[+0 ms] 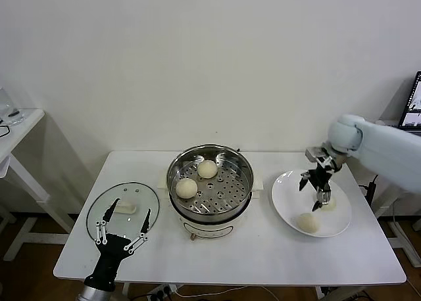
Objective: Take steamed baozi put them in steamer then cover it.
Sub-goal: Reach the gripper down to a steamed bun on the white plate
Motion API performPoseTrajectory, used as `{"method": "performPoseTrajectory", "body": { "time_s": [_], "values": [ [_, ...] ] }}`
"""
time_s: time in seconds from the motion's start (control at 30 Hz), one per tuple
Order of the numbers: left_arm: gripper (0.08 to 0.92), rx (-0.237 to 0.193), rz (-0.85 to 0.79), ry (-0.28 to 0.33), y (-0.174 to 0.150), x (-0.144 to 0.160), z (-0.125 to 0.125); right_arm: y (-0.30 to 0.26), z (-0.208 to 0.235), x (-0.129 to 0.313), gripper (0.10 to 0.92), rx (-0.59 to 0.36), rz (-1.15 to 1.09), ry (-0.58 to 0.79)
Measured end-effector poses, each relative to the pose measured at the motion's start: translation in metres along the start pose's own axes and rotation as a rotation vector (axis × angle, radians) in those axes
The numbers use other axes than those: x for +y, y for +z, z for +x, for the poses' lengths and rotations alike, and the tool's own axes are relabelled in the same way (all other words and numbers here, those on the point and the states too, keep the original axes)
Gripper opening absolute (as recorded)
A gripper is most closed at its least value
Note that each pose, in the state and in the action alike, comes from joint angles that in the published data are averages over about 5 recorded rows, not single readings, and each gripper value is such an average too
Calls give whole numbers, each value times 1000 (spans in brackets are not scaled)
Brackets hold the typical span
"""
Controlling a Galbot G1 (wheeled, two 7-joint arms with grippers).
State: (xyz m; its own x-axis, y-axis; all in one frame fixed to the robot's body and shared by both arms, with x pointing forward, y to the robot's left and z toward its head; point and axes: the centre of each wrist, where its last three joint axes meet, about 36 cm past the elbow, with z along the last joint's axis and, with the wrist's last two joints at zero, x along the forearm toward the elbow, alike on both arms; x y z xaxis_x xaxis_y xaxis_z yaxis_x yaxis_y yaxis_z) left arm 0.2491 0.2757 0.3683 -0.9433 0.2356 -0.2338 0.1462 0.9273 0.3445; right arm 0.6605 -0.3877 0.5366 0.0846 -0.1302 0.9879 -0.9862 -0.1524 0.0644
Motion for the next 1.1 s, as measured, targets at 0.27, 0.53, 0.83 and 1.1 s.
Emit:
{"method": "performPoseTrajectory", "body": {
  "time_s": [0.27, 0.53, 0.83, 1.1],
  "values": [
    [823, 8, -6, 0, 2, 1, 3, 14, -36, 6, 823, -9, -34, -24],
    [823, 9, -7, -2, 2, 1, 4, 18, -55, 7, 821, -9, -50, -29],
    [823, 10, -10, -6, 3, 2, 5, 18, -64, 6, 689, -12, -54, -38],
    [823, 8, -11, -6, 2, 2, 5, 18, -49, 6, 654, -14, -45, -30]
  ]
}}
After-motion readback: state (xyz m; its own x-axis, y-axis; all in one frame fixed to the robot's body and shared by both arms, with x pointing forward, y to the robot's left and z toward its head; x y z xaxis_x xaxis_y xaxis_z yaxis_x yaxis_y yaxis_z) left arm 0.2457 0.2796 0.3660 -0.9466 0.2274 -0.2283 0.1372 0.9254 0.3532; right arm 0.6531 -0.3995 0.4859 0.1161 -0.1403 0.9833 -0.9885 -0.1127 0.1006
